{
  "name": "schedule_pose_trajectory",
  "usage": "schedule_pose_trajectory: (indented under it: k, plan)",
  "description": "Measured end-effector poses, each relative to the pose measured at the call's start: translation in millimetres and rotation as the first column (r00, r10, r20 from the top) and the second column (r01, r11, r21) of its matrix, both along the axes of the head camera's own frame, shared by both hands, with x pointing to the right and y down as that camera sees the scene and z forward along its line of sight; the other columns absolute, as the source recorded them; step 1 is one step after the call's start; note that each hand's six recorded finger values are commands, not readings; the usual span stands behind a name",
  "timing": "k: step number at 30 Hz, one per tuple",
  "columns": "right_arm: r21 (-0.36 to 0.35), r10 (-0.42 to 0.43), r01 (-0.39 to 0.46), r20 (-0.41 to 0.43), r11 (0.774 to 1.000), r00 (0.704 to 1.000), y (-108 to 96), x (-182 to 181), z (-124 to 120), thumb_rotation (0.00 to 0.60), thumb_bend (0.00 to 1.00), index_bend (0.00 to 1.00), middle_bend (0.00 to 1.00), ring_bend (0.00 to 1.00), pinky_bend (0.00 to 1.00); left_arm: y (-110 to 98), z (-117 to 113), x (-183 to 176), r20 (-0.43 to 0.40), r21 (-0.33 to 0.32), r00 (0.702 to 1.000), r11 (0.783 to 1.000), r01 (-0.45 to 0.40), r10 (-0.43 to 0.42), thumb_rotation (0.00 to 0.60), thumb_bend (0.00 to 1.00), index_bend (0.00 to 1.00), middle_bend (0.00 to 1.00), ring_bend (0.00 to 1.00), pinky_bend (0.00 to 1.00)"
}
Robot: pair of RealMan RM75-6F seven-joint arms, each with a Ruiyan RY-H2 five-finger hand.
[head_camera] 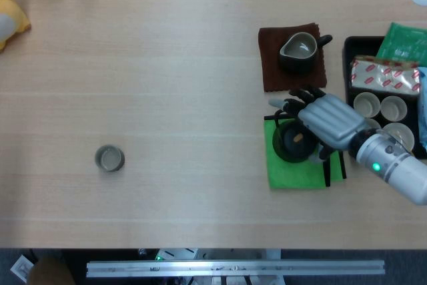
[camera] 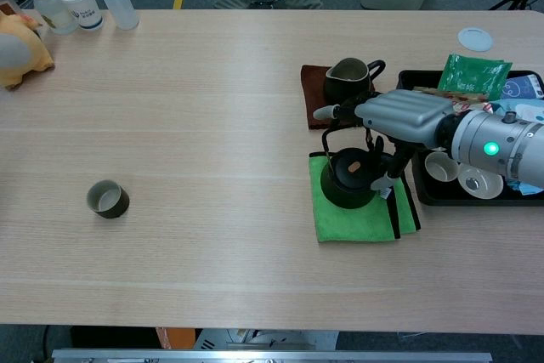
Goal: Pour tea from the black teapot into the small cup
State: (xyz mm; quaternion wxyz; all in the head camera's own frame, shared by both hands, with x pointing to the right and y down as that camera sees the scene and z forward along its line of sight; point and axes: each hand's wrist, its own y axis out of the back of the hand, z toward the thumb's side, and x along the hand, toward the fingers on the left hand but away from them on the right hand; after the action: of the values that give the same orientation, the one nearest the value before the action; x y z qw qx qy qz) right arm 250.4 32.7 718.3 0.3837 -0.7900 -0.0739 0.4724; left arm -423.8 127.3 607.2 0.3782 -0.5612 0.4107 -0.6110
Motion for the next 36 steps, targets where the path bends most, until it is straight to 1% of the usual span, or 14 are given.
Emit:
schedule_pose_trajectory:
  k: [13, 23, 36]
  plan:
    - [-0.024, -0.078, 0.079, 0.028, 0.997, 0.997, 17, -19, 0, 0.600, 0.00, 0.04, 0.20, 0.08, 0.05, 3, -4, -5, 0.004, 0.005, 1.000, 1.000, 0.014, -0.014, 0.600, 0.28, 0.23, 0.29, 0.28, 0.21]
    - [-0.043, -0.150, 0.153, 0.054, 0.987, 0.987, 32, -35, -2, 0.600, 0.00, 0.04, 0.20, 0.08, 0.05, 6, -7, -8, 0.007, 0.008, 1.000, 1.000, 0.024, -0.024, 0.600, 0.28, 0.23, 0.29, 0.28, 0.21]
    - [-0.054, -0.192, 0.196, 0.067, 0.979, 0.979, 47, -28, -13, 0.600, 0.00, 0.04, 0.20, 0.08, 0.05, 7, -6, -6, 0.005, 0.001, 1.000, 1.000, 0.020, -0.020, 0.600, 0.28, 0.23, 0.29, 0.28, 0.21]
